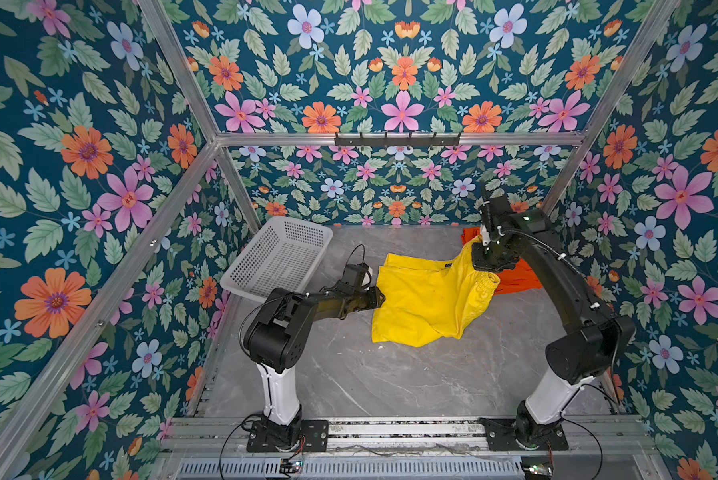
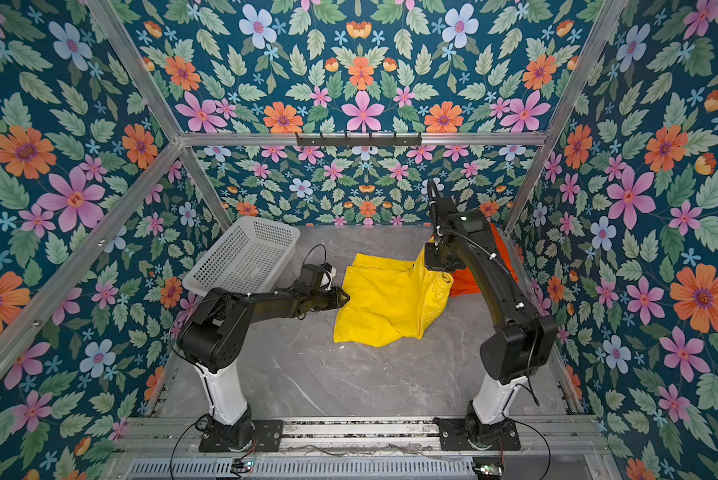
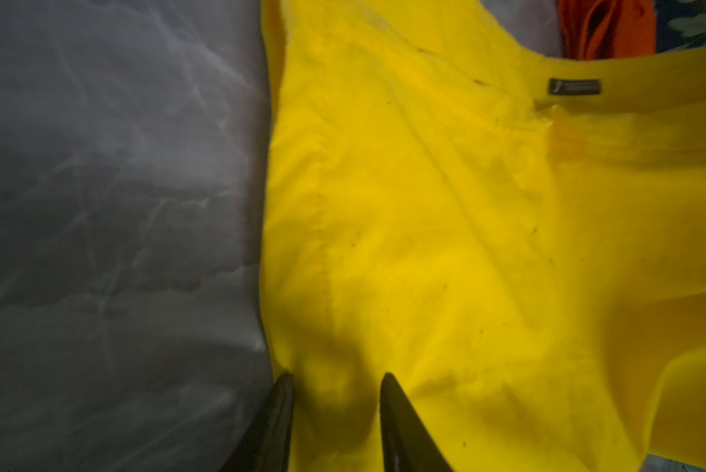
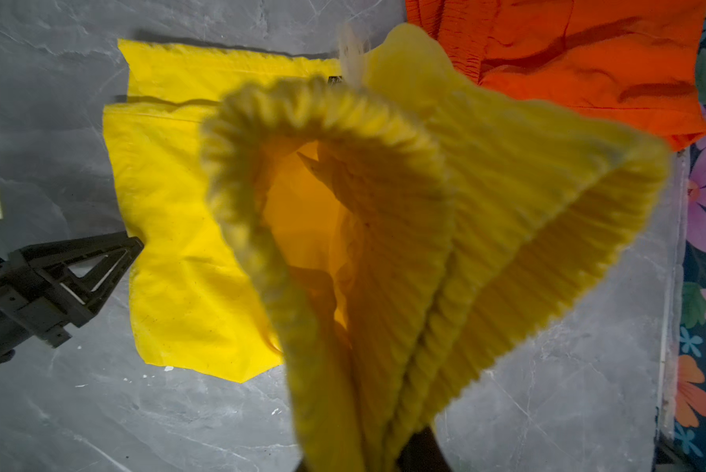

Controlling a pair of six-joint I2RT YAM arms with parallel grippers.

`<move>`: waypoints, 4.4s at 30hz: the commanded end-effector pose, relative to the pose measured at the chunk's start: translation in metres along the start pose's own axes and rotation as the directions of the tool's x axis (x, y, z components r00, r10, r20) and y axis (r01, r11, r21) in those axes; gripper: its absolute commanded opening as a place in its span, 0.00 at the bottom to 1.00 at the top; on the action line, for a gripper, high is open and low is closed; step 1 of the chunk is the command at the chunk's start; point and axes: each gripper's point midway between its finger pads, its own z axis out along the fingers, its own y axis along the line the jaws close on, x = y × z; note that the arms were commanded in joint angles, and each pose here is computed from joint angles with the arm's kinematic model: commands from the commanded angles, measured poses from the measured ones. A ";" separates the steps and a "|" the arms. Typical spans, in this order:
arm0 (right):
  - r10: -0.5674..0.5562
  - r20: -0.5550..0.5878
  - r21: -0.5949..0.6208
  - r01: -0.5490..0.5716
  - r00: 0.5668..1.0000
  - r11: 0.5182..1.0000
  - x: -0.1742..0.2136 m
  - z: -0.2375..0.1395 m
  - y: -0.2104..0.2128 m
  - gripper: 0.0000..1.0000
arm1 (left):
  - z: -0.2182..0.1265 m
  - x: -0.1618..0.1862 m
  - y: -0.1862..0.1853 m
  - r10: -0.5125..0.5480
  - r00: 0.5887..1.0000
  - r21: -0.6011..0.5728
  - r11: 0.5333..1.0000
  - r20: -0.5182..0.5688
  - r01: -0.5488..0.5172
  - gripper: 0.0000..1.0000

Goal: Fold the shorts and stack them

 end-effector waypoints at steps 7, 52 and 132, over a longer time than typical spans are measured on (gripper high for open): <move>-0.134 -0.013 0.072 0.134 0.991 0.988 -0.012 0.022 0.068 0.15 | 0.011 0.008 0.008 -0.032 0.999 0.000 0.999 0.002 0.032 0.27; 0.129 -0.142 -0.499 -0.183 0.982 0.847 -0.003 0.175 0.030 0.72 | -0.014 -0.002 -0.025 -0.026 1.000 0.077 0.997 0.017 0.025 0.41; 0.384 0.238 -0.567 -0.193 0.892 0.800 -0.167 0.071 -0.200 0.00 | 0.142 -0.138 -0.278 -0.087 0.929 0.557 0.819 0.360 -0.139 0.08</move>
